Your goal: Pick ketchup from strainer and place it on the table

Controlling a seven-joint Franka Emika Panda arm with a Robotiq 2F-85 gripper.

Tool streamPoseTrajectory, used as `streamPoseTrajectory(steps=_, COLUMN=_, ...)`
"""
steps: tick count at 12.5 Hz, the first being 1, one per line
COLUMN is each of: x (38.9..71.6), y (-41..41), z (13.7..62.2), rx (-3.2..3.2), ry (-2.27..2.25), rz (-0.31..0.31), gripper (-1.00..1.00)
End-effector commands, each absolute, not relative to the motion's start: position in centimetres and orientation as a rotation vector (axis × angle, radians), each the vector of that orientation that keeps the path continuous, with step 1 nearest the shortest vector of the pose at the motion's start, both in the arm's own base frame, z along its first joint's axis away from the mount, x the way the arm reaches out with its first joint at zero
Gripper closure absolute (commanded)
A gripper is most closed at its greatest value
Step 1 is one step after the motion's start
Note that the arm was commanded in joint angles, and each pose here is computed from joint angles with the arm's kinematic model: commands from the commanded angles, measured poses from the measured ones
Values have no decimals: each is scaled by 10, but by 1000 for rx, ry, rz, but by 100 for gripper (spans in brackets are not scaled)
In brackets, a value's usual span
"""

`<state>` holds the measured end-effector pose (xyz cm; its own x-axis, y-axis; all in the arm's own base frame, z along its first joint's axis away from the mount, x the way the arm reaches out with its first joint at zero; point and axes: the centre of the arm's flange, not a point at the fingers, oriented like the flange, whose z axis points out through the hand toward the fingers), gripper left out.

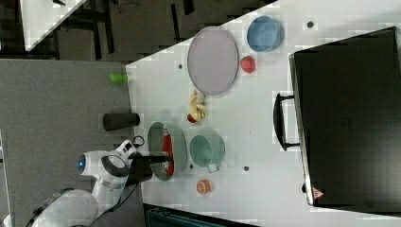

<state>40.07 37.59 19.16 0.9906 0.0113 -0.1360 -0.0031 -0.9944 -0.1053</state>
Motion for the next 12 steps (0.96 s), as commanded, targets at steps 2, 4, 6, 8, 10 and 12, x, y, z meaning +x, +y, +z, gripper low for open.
streamPoseTrajectory(steps=2, x=405, y=376, z=172, rx=-3021, ry=106, rz=187, gripper=-68)
streamPoseTrajectory(steps=4, x=406, y=379, z=174, rx=-3009, ry=106, rz=180, gripper=-20)
streamPoseTrajectory(steps=6, x=407, y=382, z=183, rx=-3011, ry=98, rz=158, gripper=-18)
streamPoseTrajectory(steps=8, x=407, y=385, z=206, rx=-3026, ry=84, rz=120, gripper=-18)
streamPoseTrajectory(steps=10, x=408, y=388, z=241, rx=-3053, ry=120, rz=107, gripper=-18)
streamPoseTrajectory(steps=12, x=416, y=394, z=287, rx=-3021, ry=241, rz=114, gripper=-18)
